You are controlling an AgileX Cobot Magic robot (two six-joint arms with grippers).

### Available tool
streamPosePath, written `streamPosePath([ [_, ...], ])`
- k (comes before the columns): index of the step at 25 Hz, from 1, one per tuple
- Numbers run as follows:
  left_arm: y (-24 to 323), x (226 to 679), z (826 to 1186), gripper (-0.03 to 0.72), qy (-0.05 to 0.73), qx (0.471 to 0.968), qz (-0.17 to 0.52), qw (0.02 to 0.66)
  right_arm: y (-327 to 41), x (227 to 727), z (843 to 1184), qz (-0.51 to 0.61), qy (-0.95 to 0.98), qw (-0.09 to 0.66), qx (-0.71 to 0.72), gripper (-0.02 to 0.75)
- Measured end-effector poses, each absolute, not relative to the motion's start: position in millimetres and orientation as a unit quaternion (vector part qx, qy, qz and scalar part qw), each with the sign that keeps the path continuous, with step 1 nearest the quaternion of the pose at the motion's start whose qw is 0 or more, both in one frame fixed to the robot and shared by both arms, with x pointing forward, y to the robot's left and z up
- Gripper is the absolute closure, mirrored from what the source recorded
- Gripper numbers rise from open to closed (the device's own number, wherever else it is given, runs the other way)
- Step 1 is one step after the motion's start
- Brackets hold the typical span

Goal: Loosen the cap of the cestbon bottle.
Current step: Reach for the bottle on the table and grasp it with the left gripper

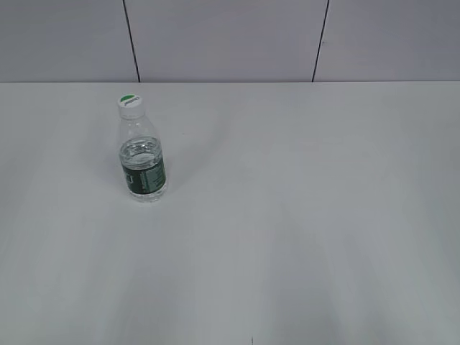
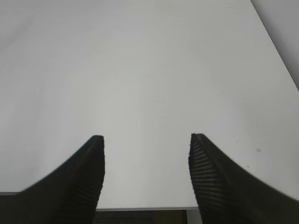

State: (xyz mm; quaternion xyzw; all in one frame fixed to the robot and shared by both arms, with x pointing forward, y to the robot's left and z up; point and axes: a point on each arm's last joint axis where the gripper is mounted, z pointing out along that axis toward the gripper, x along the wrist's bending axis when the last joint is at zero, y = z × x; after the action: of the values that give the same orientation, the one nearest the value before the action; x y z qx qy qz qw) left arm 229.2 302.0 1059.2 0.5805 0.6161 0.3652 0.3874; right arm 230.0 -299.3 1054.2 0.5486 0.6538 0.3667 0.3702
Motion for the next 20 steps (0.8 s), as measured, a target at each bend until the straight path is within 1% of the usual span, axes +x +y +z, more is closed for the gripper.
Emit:
streamPosePath([
  [20, 302.1, 229.2, 1059.2, 0.358, 0.616, 0.581, 0.366, 0.387, -299.3, 230.0, 1054.2, 0.367, 0.654, 0.370, 0.549, 0.297],
])
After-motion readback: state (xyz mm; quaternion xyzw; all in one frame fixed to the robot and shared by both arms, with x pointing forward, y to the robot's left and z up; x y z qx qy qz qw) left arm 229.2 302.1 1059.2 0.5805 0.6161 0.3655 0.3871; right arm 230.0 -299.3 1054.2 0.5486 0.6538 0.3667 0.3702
